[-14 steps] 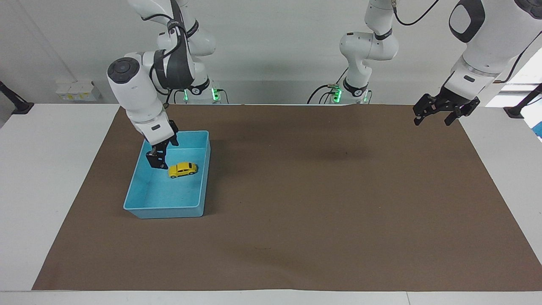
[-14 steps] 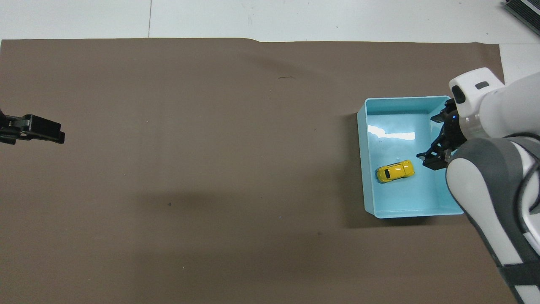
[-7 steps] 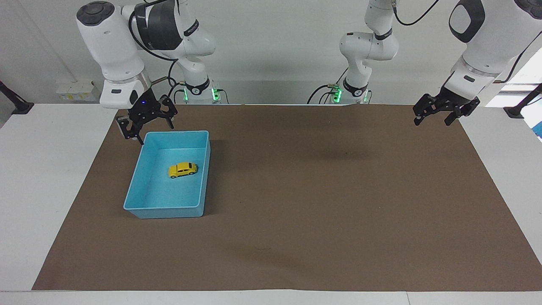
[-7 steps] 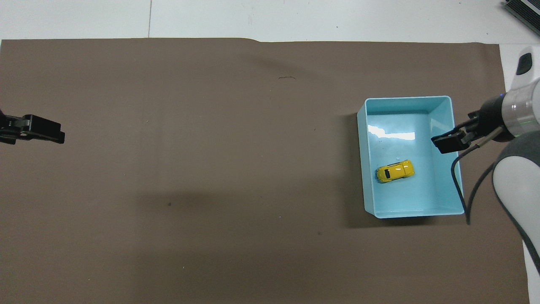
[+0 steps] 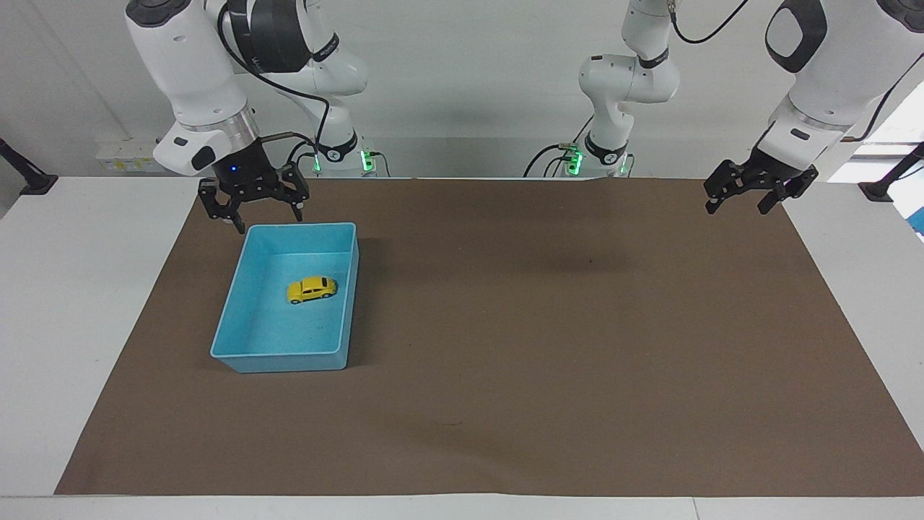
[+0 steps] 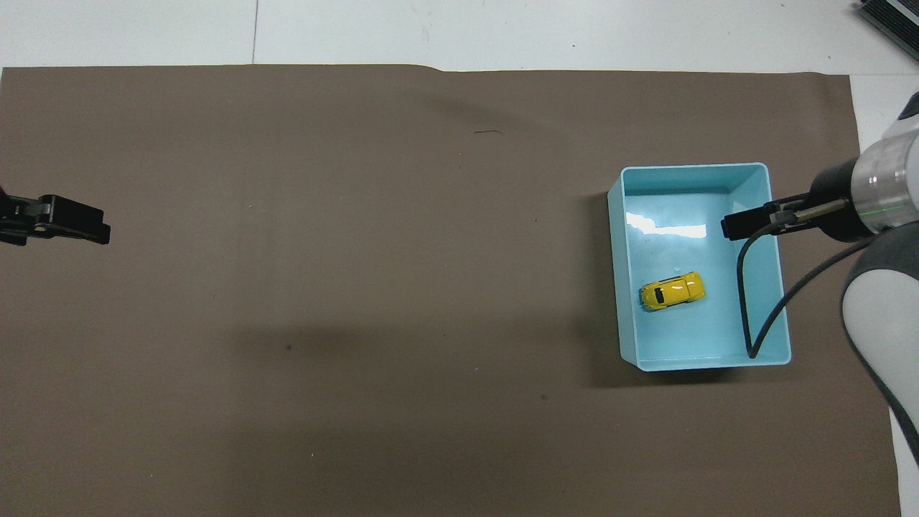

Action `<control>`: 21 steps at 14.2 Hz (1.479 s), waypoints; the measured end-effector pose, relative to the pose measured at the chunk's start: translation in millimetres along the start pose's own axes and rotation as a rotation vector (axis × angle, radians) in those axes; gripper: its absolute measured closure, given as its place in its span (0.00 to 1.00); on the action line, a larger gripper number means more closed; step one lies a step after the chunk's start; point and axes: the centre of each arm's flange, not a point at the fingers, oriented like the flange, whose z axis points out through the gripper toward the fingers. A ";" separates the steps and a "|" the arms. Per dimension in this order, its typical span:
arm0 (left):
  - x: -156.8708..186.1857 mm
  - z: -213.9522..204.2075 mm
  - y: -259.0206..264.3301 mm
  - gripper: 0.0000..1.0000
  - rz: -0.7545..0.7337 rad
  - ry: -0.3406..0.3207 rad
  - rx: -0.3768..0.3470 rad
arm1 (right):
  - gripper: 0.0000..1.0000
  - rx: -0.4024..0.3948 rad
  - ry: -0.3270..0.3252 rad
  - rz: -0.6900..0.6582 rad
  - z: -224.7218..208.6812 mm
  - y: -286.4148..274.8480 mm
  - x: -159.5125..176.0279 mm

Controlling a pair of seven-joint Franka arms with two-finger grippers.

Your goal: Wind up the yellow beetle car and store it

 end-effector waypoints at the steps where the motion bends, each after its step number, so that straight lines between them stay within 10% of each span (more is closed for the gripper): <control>1: 0.0 0.0 0.0 0.00 0.000 0.000 0.000 | 0.00 0.000 -0.002 0.030 -6.6 1.9 -1.0; 21: 0.0 0.0 0.0 0.00 0.000 0.000 0.000 | 0.00 0.000 -0.008 0.149 -28.8 5.9 -6.2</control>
